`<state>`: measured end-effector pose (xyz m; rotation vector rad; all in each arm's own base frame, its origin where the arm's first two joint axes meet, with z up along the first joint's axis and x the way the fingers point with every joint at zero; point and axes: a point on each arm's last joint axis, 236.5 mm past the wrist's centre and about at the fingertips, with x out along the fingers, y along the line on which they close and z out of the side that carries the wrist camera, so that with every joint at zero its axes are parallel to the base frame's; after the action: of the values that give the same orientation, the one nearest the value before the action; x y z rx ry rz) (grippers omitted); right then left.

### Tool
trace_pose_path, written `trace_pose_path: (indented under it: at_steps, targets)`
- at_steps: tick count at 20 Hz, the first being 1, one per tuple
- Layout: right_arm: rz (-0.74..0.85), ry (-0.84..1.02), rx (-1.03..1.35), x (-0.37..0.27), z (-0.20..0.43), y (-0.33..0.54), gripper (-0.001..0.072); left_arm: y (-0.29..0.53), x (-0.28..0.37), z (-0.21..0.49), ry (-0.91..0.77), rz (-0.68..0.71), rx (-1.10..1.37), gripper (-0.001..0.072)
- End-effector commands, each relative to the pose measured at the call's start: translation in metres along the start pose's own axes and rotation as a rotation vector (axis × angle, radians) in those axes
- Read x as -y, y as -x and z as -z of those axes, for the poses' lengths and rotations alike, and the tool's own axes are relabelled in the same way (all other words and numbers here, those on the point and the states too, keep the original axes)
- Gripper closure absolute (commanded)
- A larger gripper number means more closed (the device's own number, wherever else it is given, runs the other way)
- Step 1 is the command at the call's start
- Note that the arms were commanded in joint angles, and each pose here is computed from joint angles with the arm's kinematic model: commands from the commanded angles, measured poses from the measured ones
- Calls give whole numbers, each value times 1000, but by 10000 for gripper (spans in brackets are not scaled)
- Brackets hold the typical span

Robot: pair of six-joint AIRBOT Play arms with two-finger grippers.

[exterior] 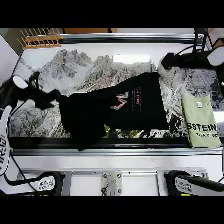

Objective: Fold the clothes and pants, and hang the long-sleeved shirts on hangers.

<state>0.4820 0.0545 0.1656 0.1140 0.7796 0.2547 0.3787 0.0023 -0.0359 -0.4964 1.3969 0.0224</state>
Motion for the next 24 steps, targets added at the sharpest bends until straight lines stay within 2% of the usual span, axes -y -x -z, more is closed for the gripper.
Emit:
trace_pose_path:
  at_steps: [1, 4, 9, 14, 15, 16, 17, 18, 21, 24]
  targets:
    - [-60, -5, -105, -24, 63, 24, 83, -33, -41, 69, 97, -27, -83, 21]
    - [-127, -53, -125, -44, 91, 33, 83, -56, -44, 91, 162, 13, -99, 21]
    - [-180, -90, -116, -58, 96, 39, 83, -69, -27, 83, 216, 99, -40, 22]
    - [-192, -101, -106, -60, 93, 38, 83, -88, 6, 83, 120, 106, -99, 24]
    - [-193, -100, -113, -60, 94, 38, 83, -91, 13, 82, 106, 106, -108, 173]
    - [-188, -98, -124, -58, 97, 39, 83, -92, 20, 81, 86, 109, -113, 424]
    - [-171, -94, -142, -52, 102, 40, 83, -91, 26, 79, 70, 113, -112, 635]
    - [-147, -96, -176, -42, 110, 41, 83, -87, 29, 76, 53, 112, -103, 701]
    - [-31, -218, -351, 11, 168, 43, 83, -68, 29, 72, -4, 94, -66, 701]
    - [221, -627, -510, 85, 266, 42, 82, -49, 31, 79, -64, 87, -68, 701]
